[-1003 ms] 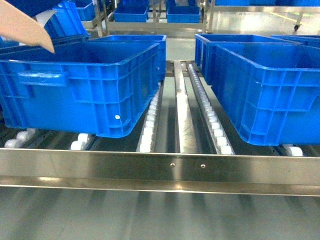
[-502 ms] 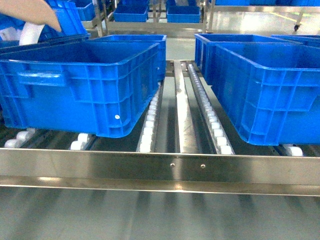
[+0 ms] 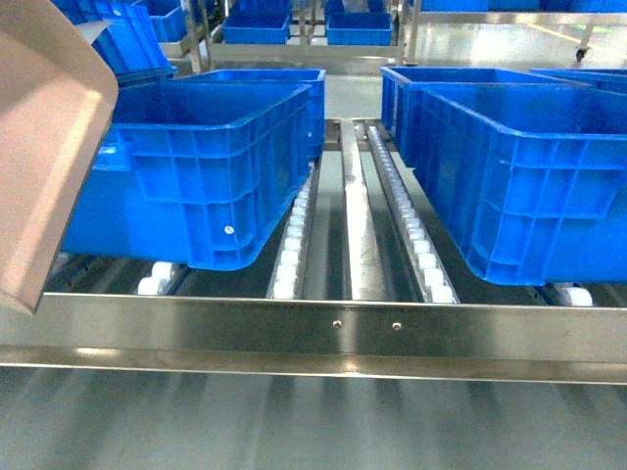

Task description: Place part in tray to right shelf

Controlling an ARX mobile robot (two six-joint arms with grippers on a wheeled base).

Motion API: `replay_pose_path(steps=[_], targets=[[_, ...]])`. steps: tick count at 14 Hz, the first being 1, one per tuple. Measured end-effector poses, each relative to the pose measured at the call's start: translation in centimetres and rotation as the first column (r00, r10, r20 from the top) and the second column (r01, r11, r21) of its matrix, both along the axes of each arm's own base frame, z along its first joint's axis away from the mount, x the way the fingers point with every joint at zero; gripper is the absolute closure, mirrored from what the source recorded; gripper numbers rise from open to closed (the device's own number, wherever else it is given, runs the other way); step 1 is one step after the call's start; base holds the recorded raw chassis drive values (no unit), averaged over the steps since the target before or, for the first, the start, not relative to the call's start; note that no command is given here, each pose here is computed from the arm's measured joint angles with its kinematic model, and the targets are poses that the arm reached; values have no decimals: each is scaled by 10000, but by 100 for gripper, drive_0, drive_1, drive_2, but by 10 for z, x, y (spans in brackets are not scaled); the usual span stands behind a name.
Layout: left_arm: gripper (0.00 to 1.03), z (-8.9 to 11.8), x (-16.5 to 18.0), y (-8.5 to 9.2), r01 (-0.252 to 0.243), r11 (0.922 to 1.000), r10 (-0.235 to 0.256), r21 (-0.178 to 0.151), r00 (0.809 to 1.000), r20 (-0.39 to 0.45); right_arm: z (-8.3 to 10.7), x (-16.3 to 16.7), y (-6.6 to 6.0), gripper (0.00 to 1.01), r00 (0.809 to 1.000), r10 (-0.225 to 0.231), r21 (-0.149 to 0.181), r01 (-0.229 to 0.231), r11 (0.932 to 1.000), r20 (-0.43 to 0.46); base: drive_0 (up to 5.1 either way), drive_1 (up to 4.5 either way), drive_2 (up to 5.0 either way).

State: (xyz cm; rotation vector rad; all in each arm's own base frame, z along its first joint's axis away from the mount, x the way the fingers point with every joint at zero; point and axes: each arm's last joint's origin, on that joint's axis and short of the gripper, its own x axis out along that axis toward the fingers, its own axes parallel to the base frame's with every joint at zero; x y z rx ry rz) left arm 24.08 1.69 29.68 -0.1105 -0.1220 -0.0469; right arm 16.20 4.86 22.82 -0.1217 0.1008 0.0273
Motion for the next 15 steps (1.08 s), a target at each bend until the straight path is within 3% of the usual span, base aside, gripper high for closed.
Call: replay_pose_path(steps=[1, 2, 7, 8, 9, 10, 15], targets=[[88, -16, -13, -2, -9, 10000, 10, 72, 10000, -34, -3, -4, -6, 19, 9950, -146, 721, 74, 9974, 986, 0, 0, 0], [88, -29, -23, -5, -4, 9998, 5, 181, 10000, -63, -11, -10, -14, 32, 9938, -327, 940, 227, 9953, 1060, 0, 0, 0], [88, -75, -64, -19, -167, 9974, 189, 703, 9993, -310, -38, -29, -35, 100, 9948, -396, 1060, 295, 9939, 942, 0, 0, 0], [88, -81, -71, -18, -206, 9969, 234, 755, 9991, -361, -41, -32, -36, 99, 9949, -352, 1081, 249, 9938, 948, 0, 0, 0], [88, -98, -77, -17, -359, 9951, 463, 916, 9924, -1141, -44, -35, -39, 99, 9955, -224, 1084, 123, 9940, 925, 0, 0, 0], [88, -103, -83, -17, -432, 9946, 531, 943, 9929, -1060, -47, -38, -49, 99, 9947, -426, 1096, 323, 9934, 932, 0, 0, 0], [88, -117, -104, -17, -400, 9943, 513, 985, 9920, -1153, -58, -47, -49, 99, 9942, -317, 1145, 198, 9932, 1026, 0, 0, 0]])
